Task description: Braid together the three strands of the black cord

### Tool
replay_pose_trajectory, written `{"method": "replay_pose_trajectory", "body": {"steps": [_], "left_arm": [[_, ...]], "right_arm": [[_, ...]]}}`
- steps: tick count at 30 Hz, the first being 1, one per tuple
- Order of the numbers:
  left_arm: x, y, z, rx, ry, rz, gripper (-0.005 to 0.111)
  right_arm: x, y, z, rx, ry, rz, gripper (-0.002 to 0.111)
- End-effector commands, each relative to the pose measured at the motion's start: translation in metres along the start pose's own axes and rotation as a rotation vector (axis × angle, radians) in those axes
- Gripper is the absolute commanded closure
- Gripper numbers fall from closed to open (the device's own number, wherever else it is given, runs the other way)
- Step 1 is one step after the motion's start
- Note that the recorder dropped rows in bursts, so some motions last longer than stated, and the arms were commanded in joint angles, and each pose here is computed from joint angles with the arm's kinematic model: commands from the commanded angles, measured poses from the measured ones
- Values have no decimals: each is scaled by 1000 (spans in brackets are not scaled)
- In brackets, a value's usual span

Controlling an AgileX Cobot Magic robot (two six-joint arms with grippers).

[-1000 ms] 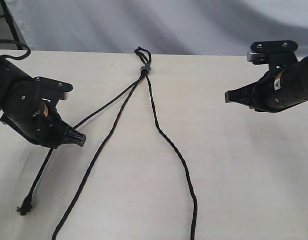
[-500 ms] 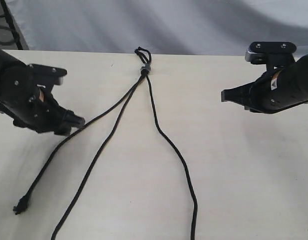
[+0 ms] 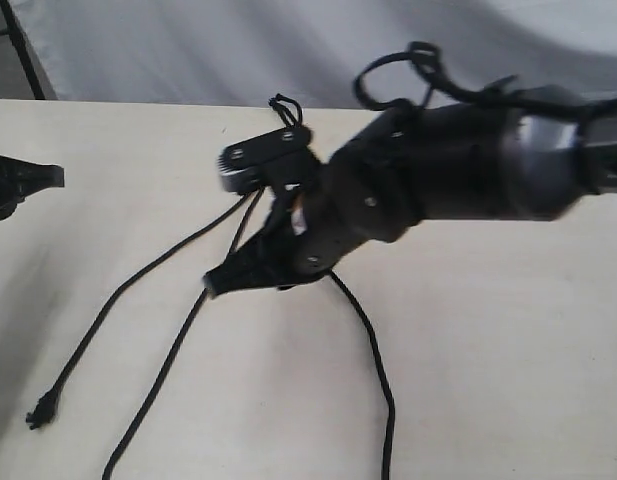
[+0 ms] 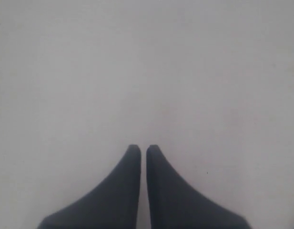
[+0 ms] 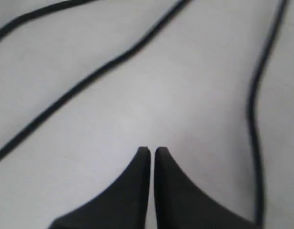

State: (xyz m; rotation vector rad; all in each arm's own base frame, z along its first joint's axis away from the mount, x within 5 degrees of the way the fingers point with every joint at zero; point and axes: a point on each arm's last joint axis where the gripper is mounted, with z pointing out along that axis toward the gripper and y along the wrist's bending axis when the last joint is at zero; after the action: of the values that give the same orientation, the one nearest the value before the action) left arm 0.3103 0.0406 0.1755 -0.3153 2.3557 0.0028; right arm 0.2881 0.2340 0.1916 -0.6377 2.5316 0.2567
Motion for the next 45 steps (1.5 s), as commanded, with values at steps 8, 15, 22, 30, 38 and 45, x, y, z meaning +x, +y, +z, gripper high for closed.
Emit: {"method": "replay_pose_trajectory", "body": {"steps": [8, 15, 22, 30, 38, 45], "left_arm": [[11, 8, -1, 49, -152, -55, 101], [10, 8, -1, 52, -159, -57, 101], [10, 7, -1, 57, -167, -74, 101], [9, 7, -1, 58, -169, -87, 101], [9, 7, -1, 58, -169, -87, 101], [9, 7, -1, 59, -168, -91, 101]], "right_arm": [[-31, 84, 58, -4, 238, 8, 54], [-35, 94, 85, -19, 284, 40, 54], [-30, 96, 97, -26, 310, 57, 70], [-28, 92, 88, -14, 383, -45, 109], [-81, -10, -16, 221, 335, -18, 109], [-81, -111, -9, 312, 374, 186, 109]]}}
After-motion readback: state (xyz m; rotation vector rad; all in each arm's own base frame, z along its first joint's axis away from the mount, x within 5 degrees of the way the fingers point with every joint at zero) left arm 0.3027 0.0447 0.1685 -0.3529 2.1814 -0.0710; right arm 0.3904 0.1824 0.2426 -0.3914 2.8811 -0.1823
